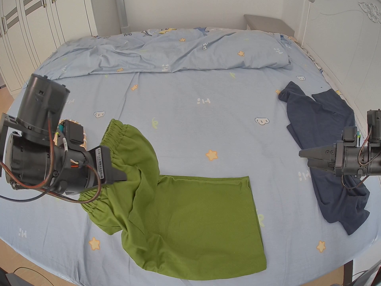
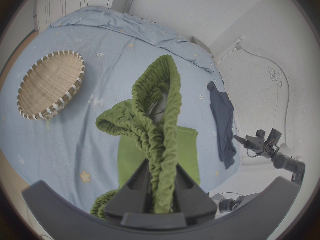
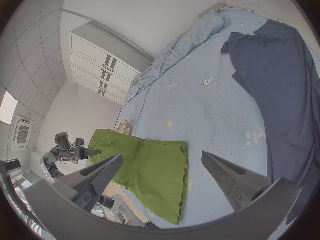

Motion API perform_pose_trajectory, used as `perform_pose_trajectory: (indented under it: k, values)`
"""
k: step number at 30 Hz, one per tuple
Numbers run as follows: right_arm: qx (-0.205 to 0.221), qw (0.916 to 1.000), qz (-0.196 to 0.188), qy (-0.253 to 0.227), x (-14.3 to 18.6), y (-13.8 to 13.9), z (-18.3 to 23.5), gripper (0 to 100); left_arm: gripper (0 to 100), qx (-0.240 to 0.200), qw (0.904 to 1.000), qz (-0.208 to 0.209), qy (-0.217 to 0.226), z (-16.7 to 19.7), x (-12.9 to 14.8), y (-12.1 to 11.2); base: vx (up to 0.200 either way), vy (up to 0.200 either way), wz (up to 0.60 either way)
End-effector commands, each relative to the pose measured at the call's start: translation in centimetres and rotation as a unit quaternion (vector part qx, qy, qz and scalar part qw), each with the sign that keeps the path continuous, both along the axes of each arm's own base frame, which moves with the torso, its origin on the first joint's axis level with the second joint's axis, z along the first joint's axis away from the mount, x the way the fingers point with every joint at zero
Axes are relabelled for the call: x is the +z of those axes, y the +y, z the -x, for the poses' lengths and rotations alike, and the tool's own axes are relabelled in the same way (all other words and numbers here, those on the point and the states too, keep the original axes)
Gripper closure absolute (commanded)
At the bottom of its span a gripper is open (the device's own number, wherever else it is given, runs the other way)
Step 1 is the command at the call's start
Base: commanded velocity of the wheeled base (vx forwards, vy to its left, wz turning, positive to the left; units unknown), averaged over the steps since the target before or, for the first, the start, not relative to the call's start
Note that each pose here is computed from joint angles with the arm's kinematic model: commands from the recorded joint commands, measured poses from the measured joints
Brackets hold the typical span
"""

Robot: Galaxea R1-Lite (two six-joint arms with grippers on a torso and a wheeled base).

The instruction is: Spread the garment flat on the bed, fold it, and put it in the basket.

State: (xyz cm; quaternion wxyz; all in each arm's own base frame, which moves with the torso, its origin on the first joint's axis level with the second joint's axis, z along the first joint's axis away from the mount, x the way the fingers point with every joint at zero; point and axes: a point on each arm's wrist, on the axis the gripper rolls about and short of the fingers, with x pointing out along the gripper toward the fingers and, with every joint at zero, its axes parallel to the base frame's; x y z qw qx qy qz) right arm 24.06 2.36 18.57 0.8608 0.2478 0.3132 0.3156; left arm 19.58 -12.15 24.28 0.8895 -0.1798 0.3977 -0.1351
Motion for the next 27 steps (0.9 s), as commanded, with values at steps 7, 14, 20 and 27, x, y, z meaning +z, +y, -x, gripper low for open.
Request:
perform_pose_trajectory:
  k: [7,14,20,27]
  values:
    - [-0.005,1.0,0.006,0.004,-0.2,0.2,0.0,0,100,-0.039,0.9982,0.01,0.044,-0.7,-1.6,-5.6,0.0,0.0,0.0]
    - [-0.005,0.9999,0.007,0.009,-0.5,0.2,-0.2,0,100,-0.055,0.9965,0.017,0.06,-0.8,-2.5,-8.2,0.0,0.0,0.0]
    - [-0.005,0.9999,0.007,0.012,-0.7,0.2,-0.3,0,100,-0.057,0.995,0.03,0.076,-0.7,-3.2,-10.1,0.0,0.0,0.0]
    - [-0.006,0.9999,0.007,0.013,-0.7,0.2,-0.4,0,100,-0.068,0.9933,0.052,0.078,0.0,-3.5,-12.0,0.0,0.0,0.0]
